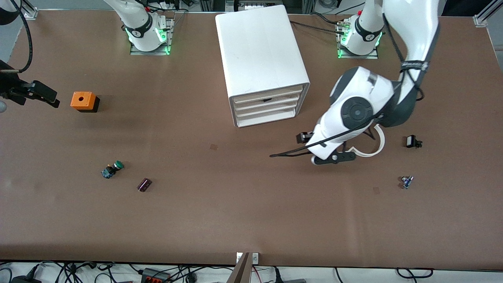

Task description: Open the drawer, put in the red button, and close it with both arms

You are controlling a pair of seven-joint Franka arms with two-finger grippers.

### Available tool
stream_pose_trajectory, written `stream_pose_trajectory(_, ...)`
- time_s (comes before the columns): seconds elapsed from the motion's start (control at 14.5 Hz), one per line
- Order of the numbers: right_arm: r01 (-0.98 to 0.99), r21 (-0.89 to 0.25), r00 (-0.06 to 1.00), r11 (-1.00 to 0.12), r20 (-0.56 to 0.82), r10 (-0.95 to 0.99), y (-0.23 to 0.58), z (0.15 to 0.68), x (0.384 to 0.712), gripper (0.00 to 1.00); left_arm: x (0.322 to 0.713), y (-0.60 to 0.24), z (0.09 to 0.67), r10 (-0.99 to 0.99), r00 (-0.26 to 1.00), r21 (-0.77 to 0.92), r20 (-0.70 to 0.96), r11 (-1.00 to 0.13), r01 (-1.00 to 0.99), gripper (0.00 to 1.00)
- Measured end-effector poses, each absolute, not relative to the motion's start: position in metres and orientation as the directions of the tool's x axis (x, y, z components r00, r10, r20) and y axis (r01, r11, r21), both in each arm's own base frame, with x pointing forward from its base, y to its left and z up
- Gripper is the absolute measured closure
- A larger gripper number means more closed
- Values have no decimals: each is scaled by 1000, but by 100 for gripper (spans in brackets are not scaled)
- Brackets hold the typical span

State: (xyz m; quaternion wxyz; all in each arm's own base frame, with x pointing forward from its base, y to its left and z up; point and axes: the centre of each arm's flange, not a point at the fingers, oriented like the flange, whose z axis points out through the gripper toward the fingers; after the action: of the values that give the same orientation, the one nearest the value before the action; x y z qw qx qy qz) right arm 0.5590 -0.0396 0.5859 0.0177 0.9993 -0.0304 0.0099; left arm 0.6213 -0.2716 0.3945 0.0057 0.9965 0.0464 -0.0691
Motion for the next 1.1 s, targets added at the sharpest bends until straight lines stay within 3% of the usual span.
stream_pose_trajectory(0.21, -56, 35, 998, -998, 20, -55, -40, 586, 559, 0, 624, -224, 446, -30, 993, -3, -112, -1000, -30, 0)
stream_pose_trajectory(0.62, -51, 35, 998, -998, 25, -50, -40, 587, 559, 0, 591, -112, 550, -156, 972, -23, -175, -986, -163, 0)
stream_pose_trajectory(0.89, -49, 35, 999, -998, 25, -48, -40, 587, 559, 0, 567, -52, 579, -99, 984, 41, -147, -995, -94, 0)
stream_pose_trajectory(1.1, -47, 35, 999, -998, 24, -46, -40, 586, 559, 0, 557, -20, 588, -49, 999, 53, -7, -997, -48, 0)
